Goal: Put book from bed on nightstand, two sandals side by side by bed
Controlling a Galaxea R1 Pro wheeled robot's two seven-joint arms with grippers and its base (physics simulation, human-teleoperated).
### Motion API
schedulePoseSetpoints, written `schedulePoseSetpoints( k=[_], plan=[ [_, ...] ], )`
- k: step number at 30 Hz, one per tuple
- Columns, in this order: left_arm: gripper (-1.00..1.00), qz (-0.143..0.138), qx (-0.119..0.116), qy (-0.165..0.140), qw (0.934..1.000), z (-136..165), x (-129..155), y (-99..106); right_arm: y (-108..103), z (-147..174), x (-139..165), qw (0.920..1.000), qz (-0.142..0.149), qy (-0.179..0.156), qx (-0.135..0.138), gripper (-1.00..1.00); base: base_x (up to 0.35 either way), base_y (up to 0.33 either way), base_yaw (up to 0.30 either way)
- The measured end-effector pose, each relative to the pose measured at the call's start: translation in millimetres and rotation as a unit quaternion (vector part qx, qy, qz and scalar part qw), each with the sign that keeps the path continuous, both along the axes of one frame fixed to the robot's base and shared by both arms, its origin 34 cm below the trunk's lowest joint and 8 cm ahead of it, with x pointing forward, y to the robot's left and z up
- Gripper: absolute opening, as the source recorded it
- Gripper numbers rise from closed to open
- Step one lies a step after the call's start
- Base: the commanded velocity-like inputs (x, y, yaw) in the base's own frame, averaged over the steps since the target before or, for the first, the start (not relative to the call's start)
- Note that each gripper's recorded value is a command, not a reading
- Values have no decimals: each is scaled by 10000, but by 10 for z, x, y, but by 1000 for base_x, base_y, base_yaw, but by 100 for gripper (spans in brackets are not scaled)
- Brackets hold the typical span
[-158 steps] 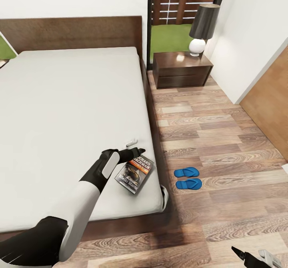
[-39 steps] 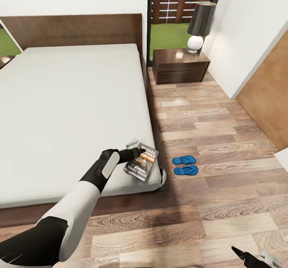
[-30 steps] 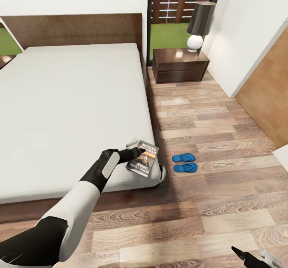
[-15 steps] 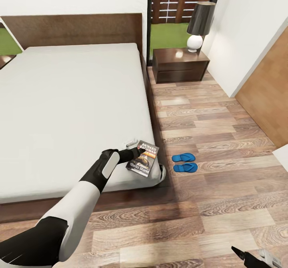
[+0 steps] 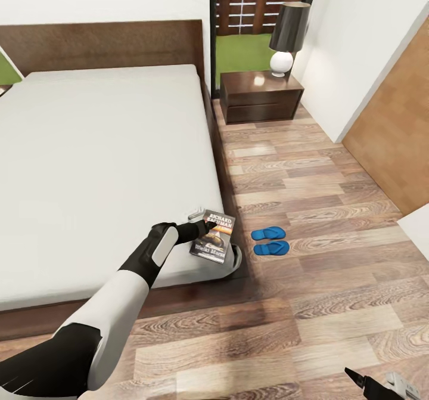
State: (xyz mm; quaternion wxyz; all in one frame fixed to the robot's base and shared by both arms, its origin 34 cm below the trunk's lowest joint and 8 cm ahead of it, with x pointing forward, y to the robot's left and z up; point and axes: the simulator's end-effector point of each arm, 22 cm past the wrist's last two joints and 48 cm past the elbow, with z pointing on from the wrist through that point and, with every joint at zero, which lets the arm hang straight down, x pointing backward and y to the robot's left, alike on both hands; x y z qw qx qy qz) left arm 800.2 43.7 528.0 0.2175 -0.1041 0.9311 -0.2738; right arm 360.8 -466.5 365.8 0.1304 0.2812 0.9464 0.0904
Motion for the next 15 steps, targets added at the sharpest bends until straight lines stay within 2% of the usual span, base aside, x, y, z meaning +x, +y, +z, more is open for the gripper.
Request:
schedulePoseSetpoints(
  k=[15],
  plan=[
    [100,1,1,0,10000,0,0,1,0,0,0,10000,1,0,-1,100,0,0,0]
  ],
)
